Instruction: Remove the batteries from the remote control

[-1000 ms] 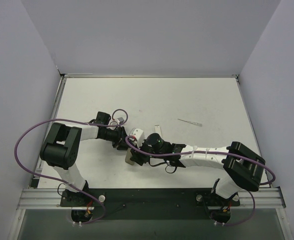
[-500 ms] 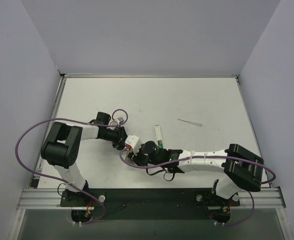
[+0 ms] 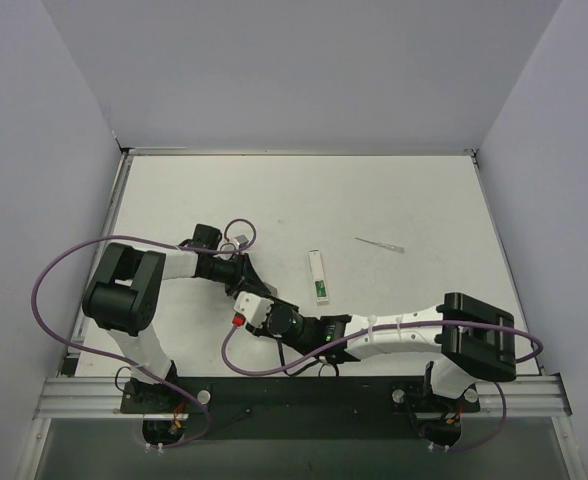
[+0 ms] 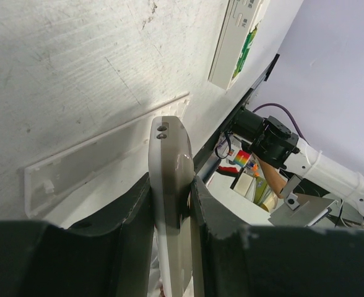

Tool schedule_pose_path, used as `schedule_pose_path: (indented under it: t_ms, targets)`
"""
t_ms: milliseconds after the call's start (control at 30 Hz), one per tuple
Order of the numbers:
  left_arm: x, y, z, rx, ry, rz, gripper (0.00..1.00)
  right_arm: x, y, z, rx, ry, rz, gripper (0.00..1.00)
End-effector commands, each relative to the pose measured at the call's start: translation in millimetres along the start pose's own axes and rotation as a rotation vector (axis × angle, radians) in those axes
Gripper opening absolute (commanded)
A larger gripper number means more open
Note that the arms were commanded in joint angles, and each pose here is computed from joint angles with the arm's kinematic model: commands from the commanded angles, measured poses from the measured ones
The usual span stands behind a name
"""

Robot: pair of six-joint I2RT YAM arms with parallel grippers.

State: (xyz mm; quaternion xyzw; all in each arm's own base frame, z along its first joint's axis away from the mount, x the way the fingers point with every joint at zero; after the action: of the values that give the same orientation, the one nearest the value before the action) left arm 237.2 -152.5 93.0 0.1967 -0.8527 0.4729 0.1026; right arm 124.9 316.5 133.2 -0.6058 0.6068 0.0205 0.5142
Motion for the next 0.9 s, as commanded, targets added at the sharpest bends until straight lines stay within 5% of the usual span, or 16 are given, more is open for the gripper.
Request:
schedule_pose_path:
  t_ms: [0, 267, 500, 867]
  targets:
    - [2, -5, -2, 0.037, 0.050, -0.017, 0.00, -6, -12, -1, 0.119, 0.061, -0.055, 0.32]
    - [2, -5, -2, 0.026, 0.046, -0.022, 0.00, -5, -16, -6, 0.132, 0.069, -0.044, 0.33]
    - [3, -6, -3, 0.036, 0.052, -0.006, 0.00, -6, -21, -11, -0.149, -0.048, 0.201, 0.46]
    - [4, -9, -3, 0.047, 0.059, 0.014, 0.00, -1, -32, -6, -0.234, -0.083, 0.304, 0.45]
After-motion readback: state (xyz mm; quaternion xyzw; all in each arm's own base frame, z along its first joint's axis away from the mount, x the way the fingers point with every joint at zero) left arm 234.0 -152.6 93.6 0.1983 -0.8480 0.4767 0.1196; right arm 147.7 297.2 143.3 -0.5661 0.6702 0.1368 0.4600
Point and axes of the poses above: each gripper's point midway between its finger pads, its own z axis out along the fingers, its own y axis along the line the jaws close on, x = y × z, the point moved 9 cm from there along -z, back along the fingers, and after that the axes turned 15 degrees about -z, right-handed, at the moved point
